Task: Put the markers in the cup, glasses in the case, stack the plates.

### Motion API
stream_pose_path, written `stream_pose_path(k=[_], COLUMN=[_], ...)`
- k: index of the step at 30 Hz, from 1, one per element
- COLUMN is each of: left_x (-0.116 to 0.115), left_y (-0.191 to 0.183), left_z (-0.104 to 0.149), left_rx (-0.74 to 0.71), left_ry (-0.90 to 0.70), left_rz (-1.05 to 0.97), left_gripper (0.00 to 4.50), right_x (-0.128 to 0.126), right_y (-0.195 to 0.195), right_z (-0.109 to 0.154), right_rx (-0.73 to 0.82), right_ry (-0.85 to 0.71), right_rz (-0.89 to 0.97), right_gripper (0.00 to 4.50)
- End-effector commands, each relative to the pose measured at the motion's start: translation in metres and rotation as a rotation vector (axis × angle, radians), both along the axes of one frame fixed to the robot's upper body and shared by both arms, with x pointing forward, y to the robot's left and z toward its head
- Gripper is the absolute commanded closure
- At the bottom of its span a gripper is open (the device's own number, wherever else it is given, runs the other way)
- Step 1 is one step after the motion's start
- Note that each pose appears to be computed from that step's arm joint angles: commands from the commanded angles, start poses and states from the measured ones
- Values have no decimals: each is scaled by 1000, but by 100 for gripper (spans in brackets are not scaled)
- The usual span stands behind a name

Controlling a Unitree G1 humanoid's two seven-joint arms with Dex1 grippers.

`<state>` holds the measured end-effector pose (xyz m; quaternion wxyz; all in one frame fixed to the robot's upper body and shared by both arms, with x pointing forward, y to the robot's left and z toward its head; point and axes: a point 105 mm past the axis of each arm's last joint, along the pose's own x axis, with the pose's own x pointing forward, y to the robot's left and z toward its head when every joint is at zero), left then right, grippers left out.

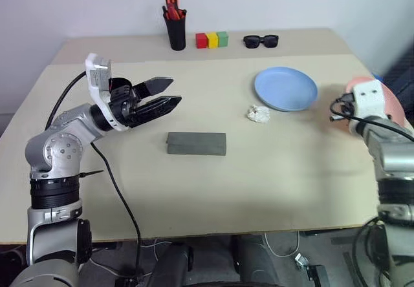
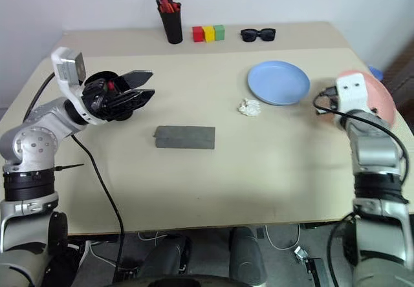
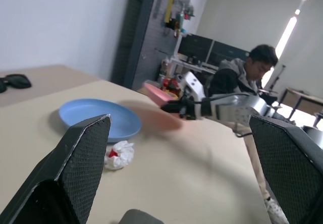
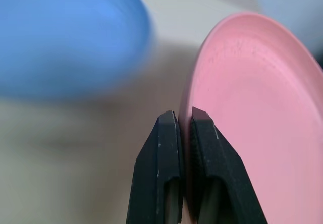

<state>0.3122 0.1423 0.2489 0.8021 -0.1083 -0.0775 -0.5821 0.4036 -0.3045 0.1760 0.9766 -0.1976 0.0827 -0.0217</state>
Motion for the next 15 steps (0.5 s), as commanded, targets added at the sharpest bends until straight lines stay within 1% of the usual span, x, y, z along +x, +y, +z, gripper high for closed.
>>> stream_pose_path(k=[1,4,8,11,13,14,15], left_x=[4,7,1,-3,-3,-3,-4], left_y=[8,14,14,17,19,19,18], left_z=[2,4,0,-1,-2,-4,-6], left_rx=[31,28,29,33,37,41,48], left_ry=[-65,-119,-119,-107,-105,-104,-98], left_rz=[78,149,163,180,201,208,205], left_gripper=[0,0,0,0,0,0,0], right_x=[21,33,44,43,42,43,42], right_y=[30,58,82,111,120,119,120], right_z=[26,25,24,16,17,14,9], right_rx=[-67,-72,-117,-28,115,131,106], right_ry=[-97,-94,-103,-88,-87,-73,-57], right_rz=[108,219,312,447,488,475,482], right_gripper=[445,445,445,445,445,415,379])
